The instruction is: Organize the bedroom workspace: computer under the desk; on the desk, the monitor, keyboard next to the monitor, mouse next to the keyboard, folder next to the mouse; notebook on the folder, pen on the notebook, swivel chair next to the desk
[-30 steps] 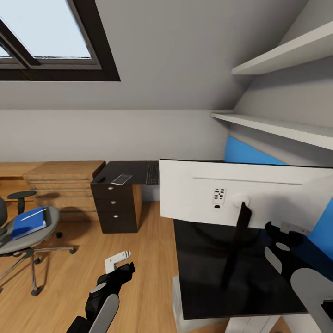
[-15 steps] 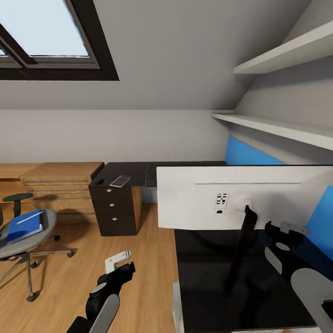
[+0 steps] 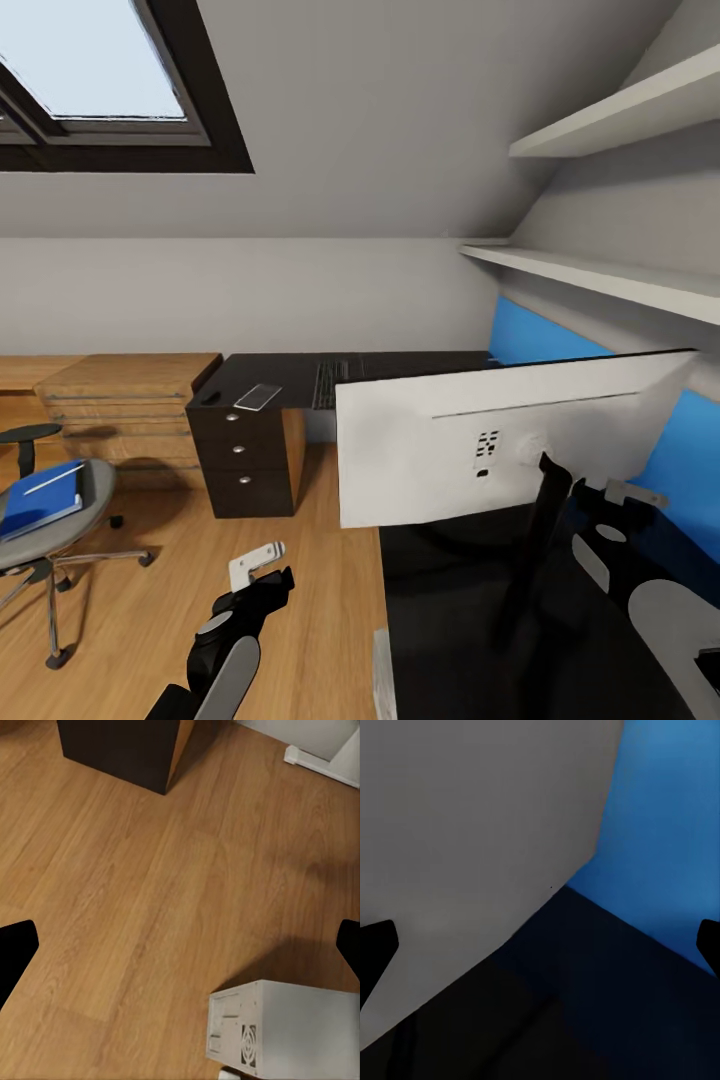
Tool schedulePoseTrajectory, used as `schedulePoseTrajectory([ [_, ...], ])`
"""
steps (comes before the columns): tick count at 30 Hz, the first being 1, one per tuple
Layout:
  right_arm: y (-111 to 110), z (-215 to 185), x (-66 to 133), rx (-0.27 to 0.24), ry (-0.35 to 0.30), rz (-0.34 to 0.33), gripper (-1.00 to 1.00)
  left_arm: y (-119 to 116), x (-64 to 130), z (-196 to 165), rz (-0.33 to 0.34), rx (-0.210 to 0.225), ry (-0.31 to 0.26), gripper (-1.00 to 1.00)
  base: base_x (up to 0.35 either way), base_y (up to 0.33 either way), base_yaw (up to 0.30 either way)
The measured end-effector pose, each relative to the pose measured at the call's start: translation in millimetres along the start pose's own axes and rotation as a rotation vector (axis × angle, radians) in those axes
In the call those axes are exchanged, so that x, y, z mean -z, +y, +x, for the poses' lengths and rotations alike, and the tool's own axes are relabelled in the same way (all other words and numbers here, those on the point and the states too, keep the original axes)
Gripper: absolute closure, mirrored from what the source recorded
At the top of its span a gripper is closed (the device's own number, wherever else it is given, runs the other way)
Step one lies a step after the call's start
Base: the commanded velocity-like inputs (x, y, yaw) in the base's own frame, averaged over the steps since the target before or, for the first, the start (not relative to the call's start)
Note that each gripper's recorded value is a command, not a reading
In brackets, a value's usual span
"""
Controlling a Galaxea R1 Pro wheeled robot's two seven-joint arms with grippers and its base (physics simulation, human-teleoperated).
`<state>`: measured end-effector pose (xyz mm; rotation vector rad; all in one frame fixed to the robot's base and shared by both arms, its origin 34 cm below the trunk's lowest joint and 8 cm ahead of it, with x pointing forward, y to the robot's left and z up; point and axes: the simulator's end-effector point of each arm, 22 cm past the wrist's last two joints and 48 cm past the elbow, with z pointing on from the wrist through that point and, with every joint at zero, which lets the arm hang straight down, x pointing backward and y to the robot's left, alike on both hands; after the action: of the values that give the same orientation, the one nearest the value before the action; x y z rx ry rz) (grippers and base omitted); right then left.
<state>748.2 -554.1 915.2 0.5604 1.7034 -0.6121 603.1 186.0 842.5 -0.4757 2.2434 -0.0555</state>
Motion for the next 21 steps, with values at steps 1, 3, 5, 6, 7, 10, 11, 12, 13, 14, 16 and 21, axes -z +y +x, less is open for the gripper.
schedulePoseTrajectory([
  [1,-0.1,0.2,0.0,0.0,0.0,0.0,-1.0,-0.1,0.0,0.0,0.0,0.0,0.0,-1.0,0.021,0.0,0.0],
  [3,-0.2,0.2,0.0,0.001,0.0,0.001,-1.0,-0.4,0.0,0.2,0.001,0.0,0.0,-1.0,0.012,0.0,0.0],
  [5,-0.1,0.0,-0.1,0.0,0.0,0.001,-1.0,-0.4,0.0,0.2,0.001,0.0,0.0,-1.0,0.007,0.0,0.0],
  [6,0.0,-0.1,-0.1,0.0,0.0,0.0,-1.0,-0.3,0.0,0.1,0.001,0.0,0.0,-1.0,0.004,0.0,0.0],
  [7,0.0,-0.1,-0.1,-0.001,0.0,0.0,-1.0,-0.3,0.0,0.1,0.001,0.0,0.0,-1.0,0.003,0.0,0.0],
  [10,-0.5,-0.2,-0.4,0.0,-0.001,0.002,-1.0,-0.4,-0.1,0.3,0.001,0.0,0.001,-1.0,-0.071,0.0,0.0],
  [11,-0.4,-0.1,-0.4,0.0,0.0,0.002,-1.0,-0.3,-0.2,0.4,0.001,0.0,0.001,-1.0,-0.195,0.0,0.0],
  [12,-0.2,0.0,-0.4,-0.001,0.0,0.001,-1.0,-0.4,-0.3,0.4,0.001,0.0,0.002,-1.0,-0.246,0.0,0.0],
  [13,0.0,0.1,-0.4,0.0,0.0,0.001,-1.0,-0.5,-0.4,0.5,0.001,-0.001,0.002,-1.0,-0.264,0.0,0.0],
  [14,0.0,0.2,-0.4,0.0,0.0,0.001,-1.0,-0.4,-0.4,0.5,0.001,-0.001,0.002,-1.0,-0.289,0.0,0.0],
  [16,0.0,0.3,-0.5,-0.001,0.0,0.001,-1.0,-0.4,-0.5,0.6,0.001,0.0,0.002,-1.0,-0.309,0.0,0.0],
  [21,-0.1,0.2,-0.5,-0.001,0.0,0.002,-1.0,-0.4,-0.6,0.6,0.001,0.0,0.002,-1.0,-0.328,0.0,0.0],
])
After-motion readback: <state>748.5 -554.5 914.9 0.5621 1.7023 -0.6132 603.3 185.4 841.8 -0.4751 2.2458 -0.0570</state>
